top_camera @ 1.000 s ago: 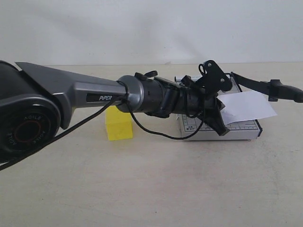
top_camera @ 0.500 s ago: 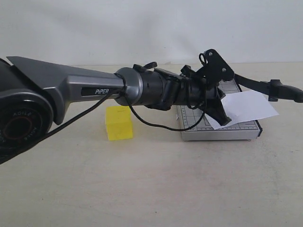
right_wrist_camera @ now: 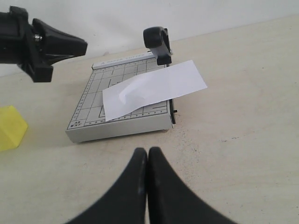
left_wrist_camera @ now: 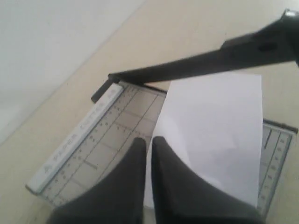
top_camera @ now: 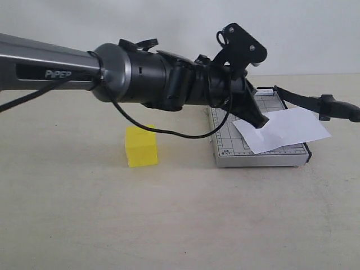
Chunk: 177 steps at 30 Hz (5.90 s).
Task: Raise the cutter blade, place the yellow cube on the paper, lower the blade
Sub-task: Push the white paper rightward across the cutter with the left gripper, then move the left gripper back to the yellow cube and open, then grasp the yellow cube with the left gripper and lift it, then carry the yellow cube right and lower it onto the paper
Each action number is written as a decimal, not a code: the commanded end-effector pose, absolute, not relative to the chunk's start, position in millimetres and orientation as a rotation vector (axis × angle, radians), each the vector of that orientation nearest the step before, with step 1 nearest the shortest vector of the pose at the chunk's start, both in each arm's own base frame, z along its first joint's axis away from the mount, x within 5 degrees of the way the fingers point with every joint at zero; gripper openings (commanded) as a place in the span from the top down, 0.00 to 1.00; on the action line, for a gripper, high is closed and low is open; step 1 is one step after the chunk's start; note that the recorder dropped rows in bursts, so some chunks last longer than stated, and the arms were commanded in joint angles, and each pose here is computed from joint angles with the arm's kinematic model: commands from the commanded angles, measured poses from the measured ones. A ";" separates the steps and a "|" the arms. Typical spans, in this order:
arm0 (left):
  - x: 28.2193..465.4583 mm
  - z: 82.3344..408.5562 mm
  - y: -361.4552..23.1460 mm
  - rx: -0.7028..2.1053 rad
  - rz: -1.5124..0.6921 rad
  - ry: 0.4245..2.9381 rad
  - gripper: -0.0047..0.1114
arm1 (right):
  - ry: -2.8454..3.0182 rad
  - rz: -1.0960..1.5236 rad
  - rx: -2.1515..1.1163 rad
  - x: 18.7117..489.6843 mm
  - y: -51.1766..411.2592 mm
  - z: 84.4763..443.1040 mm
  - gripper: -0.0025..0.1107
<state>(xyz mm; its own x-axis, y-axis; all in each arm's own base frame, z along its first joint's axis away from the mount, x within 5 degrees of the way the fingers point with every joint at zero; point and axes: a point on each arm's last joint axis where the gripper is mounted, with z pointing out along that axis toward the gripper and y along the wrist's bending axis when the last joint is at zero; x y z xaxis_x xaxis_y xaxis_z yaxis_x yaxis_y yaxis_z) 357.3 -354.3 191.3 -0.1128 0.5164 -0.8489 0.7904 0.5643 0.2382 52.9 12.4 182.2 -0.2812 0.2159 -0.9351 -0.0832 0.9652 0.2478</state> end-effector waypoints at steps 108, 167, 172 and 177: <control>304.3 244.5 -318.2 1.057 -0.492 1.803 0.92 | 1.826 0.286 0.094 52.7 12.2 182.9 0.98; 370.4 153.8 -390.5 1.249 -0.472 1.727 0.91 | 1.826 0.286 0.094 52.7 12.2 182.9 0.98; 372.3 154.6 -389.8 1.205 -0.471 1.745 0.69 | 1.826 0.286 0.094 52.7 12.2 182.9 0.98; 376.4 155.6 -387.7 1.152 -0.436 1.759 0.42 | 1.826 0.286 0.094 52.7 12.2 182.9 0.98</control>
<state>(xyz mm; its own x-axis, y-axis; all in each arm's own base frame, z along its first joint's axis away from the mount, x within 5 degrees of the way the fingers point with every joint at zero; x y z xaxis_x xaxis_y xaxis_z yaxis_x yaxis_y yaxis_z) 373.2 -388.6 149.3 -0.0827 0.5335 -0.8418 0.8714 0.4486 0.1987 52.9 12.4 182.2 -0.2812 0.2159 -0.9351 -0.0832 0.9652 0.2478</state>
